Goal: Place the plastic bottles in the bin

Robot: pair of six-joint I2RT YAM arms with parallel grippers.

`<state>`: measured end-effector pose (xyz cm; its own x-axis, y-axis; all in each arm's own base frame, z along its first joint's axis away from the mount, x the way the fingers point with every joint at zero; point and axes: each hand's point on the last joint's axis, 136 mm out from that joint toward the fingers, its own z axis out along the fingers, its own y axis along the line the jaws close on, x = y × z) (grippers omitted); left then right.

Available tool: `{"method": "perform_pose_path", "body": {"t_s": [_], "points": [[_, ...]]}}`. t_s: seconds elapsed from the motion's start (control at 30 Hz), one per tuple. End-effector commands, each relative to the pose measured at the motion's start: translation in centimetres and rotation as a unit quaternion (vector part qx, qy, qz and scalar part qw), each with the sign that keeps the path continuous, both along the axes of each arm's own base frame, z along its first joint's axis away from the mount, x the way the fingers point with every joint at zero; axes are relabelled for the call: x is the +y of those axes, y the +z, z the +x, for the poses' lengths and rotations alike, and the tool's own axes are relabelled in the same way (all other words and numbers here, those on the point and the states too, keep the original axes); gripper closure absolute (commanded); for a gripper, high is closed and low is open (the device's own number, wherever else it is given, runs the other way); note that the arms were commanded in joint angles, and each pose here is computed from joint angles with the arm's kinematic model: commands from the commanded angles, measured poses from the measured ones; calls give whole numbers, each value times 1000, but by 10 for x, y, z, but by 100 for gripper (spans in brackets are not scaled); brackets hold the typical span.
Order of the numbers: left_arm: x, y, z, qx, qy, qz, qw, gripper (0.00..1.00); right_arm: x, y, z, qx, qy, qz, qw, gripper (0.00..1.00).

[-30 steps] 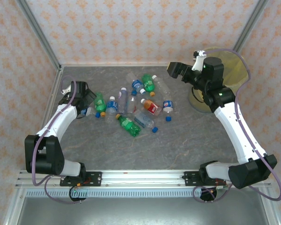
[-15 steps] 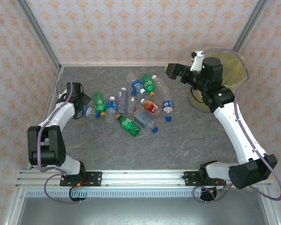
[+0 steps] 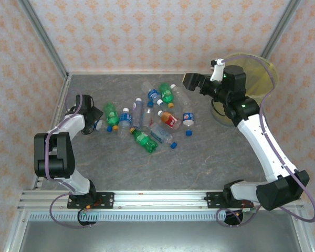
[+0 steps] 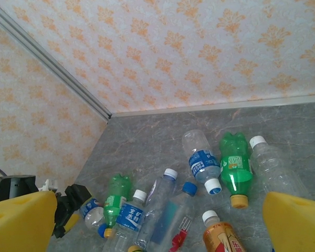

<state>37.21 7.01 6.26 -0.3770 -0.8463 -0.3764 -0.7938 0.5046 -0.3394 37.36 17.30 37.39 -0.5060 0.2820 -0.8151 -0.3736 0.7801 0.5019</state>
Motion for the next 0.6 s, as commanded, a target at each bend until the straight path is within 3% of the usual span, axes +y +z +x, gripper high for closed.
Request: {"method": "perform_pose_path", "body": {"t_s": [0.0,0.2,0.57], "points": [[-7,0,-8,-16,6,-23,1000,15,8,22,1,-32,14,13,999,0],[-20,-11,-24,-20,1,-49,999,15,18,15,1,-23,24,13,999,0],[-36,-20,-18,-13,-28,-54,998,16,26,6,-8,-13,31,11,999,0]]}}
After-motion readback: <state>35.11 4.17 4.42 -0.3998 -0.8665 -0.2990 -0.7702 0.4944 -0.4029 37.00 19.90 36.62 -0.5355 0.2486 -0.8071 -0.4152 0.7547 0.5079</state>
